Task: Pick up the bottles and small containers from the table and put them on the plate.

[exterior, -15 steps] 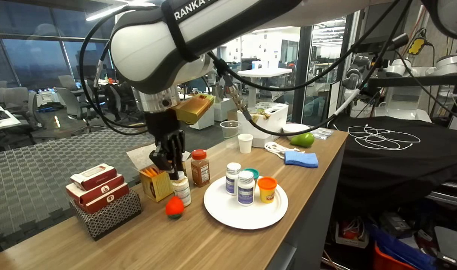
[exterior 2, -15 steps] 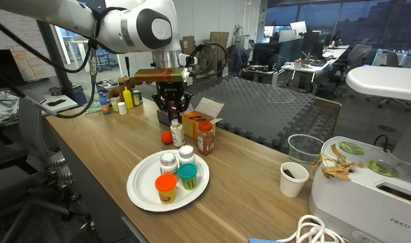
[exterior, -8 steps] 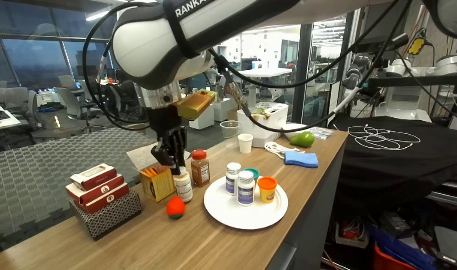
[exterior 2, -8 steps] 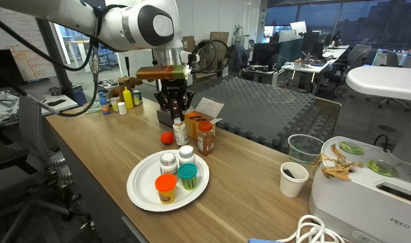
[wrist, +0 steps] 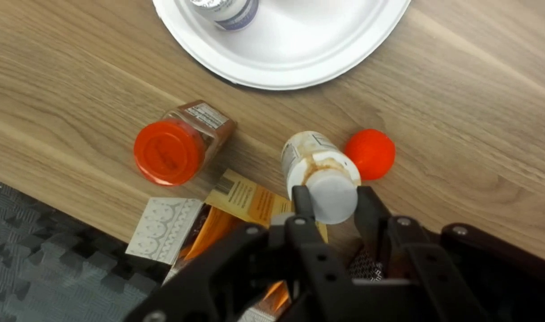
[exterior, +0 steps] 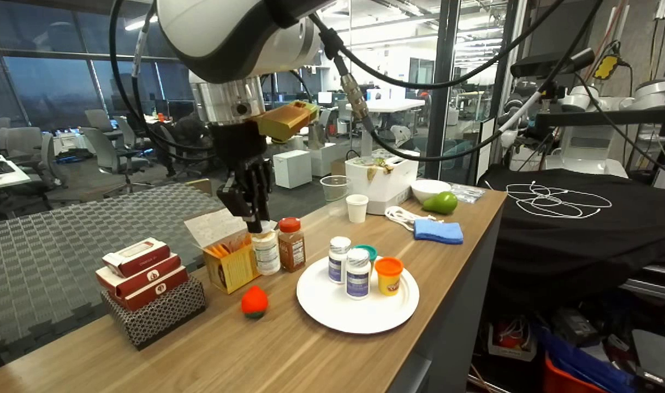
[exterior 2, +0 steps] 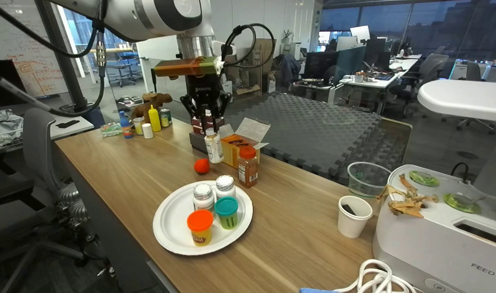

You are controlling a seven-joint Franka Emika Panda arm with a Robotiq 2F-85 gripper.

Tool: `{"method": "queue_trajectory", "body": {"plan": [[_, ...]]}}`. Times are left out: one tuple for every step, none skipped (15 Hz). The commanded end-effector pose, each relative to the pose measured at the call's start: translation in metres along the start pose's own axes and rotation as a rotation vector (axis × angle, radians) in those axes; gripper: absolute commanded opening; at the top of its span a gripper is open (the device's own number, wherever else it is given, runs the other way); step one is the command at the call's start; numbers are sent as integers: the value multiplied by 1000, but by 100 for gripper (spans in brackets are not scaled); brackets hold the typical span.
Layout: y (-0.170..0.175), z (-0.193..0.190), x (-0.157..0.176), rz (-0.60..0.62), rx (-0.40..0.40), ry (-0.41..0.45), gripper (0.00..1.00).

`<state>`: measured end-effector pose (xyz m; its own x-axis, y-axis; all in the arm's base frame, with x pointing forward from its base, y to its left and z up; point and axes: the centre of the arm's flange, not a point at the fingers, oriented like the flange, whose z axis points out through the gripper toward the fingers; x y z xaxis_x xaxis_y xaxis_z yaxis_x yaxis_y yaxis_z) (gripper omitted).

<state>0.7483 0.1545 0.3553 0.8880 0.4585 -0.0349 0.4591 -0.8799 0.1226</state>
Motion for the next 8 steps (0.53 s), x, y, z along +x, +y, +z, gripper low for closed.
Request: {"method": "queue_trajectory", "body": {"plan": [[1,1,-34,31,23,-51,22],[3,7,-39,31,31,-65,22],[5,14,-44,36,37,-78,22],[7,21,-48,37,41,-85,22],[12,29,-51,35,44,-81,22],[17,35,-55,42,47,-80,22],[21,39,-58,51,45,-80,22],[25,41,-60,55,47,-76,22]]}}
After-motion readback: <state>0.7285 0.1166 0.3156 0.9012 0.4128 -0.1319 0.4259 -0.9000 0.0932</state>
